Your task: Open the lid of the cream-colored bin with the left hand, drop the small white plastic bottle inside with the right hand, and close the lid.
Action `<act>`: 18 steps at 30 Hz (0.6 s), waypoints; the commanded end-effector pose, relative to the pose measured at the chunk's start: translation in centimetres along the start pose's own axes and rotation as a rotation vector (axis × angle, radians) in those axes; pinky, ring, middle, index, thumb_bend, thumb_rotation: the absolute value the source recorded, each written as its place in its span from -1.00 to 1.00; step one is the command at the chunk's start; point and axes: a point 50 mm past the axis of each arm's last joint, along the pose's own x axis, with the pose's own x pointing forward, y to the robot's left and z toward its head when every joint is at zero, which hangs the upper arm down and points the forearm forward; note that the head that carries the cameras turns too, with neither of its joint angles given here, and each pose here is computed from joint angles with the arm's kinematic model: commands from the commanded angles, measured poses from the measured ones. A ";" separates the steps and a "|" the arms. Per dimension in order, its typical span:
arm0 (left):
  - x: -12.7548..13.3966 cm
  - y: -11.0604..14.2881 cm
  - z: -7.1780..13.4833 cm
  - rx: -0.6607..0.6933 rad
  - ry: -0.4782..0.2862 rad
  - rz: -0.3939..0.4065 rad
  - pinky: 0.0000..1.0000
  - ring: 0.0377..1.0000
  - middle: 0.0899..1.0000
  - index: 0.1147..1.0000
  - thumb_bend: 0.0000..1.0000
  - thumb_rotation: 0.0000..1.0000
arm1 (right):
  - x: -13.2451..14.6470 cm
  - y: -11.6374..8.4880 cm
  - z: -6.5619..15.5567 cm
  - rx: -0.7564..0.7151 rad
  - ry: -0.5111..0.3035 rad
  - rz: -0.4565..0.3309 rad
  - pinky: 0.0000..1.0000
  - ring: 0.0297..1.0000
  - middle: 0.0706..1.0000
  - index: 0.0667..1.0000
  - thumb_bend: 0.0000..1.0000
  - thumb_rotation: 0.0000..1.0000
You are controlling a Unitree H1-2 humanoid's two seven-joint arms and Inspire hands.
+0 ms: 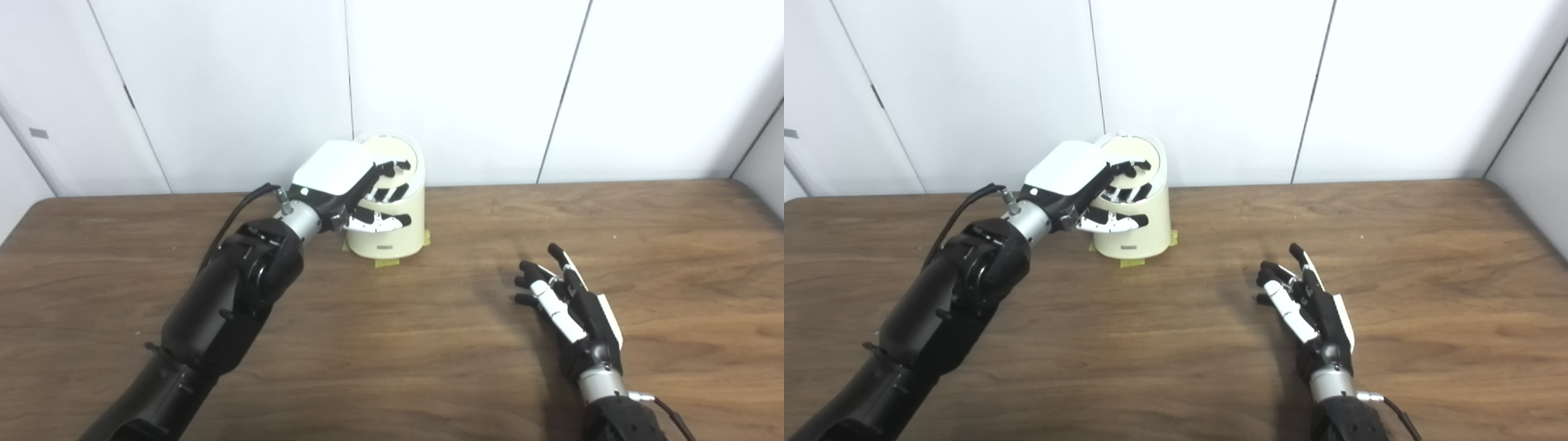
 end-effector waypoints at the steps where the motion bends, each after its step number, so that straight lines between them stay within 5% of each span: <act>1: -0.1 -1.8 0.0 -0.001 0.010 -0.126 0.62 0.58 0.58 0.73 0.12 -0.04 | 0.3 0.3 1.4 0.014 -0.052 0.006 0.28 0.43 0.48 0.89 0.05 -0.05; 18: -0.8 -1.3 -0.1 0.005 0.001 -0.098 0.59 0.54 0.50 0.74 0.16 -0.06 | 0.4 0.2 1.5 0.002 -0.055 0.004 0.32 0.43 0.49 0.86 0.02 -0.09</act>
